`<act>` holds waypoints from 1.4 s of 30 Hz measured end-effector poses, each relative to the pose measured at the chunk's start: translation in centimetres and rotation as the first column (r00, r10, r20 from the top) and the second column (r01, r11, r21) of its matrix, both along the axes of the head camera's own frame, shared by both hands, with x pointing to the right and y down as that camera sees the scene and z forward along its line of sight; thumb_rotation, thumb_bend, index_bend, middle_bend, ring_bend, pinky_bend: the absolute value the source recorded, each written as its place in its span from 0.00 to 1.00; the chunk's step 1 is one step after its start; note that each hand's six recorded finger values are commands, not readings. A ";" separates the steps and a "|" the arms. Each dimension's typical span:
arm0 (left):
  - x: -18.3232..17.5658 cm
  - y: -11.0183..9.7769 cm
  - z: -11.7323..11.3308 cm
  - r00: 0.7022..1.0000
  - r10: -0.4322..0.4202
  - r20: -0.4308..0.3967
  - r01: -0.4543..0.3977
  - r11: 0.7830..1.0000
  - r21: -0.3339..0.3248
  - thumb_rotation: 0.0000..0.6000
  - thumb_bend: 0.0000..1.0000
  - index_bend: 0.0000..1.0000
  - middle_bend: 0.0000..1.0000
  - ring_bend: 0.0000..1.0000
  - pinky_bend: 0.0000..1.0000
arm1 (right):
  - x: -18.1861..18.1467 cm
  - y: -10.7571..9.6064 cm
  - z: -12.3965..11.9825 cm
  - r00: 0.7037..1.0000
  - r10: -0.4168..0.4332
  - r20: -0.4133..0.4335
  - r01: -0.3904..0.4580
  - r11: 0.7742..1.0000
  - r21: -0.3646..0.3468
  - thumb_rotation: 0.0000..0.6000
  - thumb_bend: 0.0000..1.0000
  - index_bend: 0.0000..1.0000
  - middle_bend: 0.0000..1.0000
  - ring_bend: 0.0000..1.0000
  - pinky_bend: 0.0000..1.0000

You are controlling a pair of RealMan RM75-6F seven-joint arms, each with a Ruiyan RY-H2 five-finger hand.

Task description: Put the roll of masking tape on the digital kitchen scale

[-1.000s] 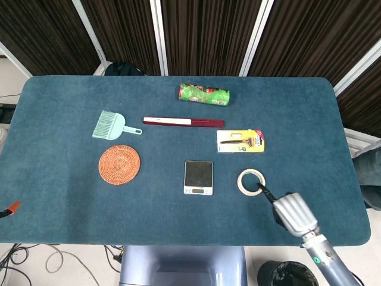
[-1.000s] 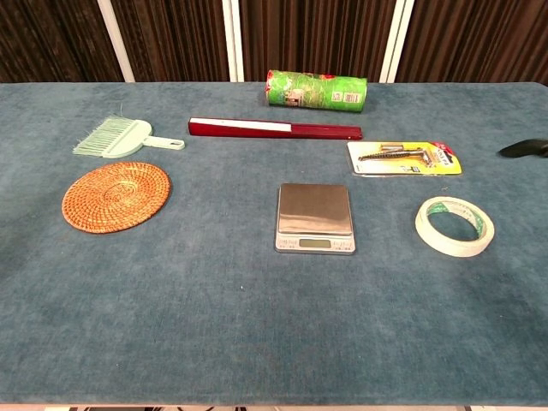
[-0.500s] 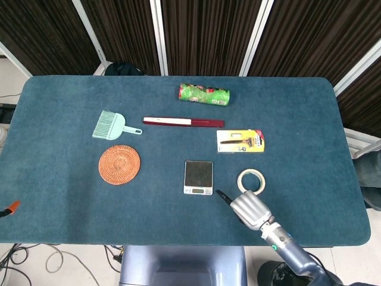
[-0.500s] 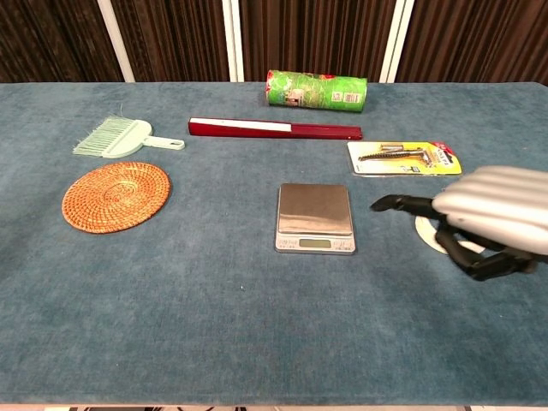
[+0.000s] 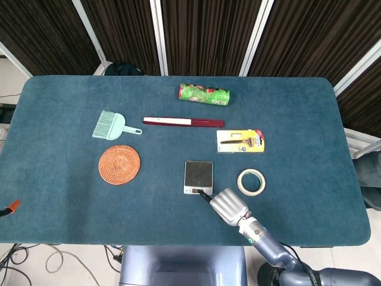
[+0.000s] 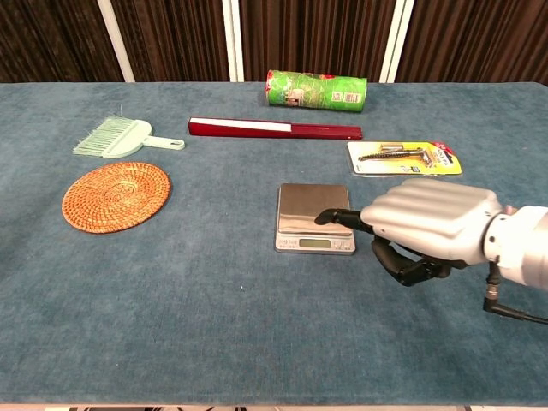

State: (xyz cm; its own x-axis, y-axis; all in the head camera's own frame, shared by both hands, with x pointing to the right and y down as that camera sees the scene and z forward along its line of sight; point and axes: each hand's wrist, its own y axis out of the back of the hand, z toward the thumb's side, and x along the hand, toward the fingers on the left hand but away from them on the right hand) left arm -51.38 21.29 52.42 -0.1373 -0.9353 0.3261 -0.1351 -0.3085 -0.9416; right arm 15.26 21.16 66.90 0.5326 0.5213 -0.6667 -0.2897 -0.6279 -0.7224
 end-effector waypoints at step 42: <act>0.0 -0.1 0.1 1.000 0.000 -0.001 0.000 1.000 -0.004 1.00 0.00 0.00 0.00 0.00 0.00 | -5.0 0.2 2.7 0.993 -0.044 -0.106 0.044 0.999 0.003 1.00 0.96 0.03 0.80 0.79 0.66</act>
State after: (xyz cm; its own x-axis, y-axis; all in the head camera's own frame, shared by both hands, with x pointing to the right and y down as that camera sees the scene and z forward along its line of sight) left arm -51.40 21.22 52.54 -0.1372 -0.9341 0.3295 -0.1359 -0.3118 -0.9404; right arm 10.27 21.38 69.62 0.4816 0.5026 -0.7180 -0.3921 -0.6091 -0.6894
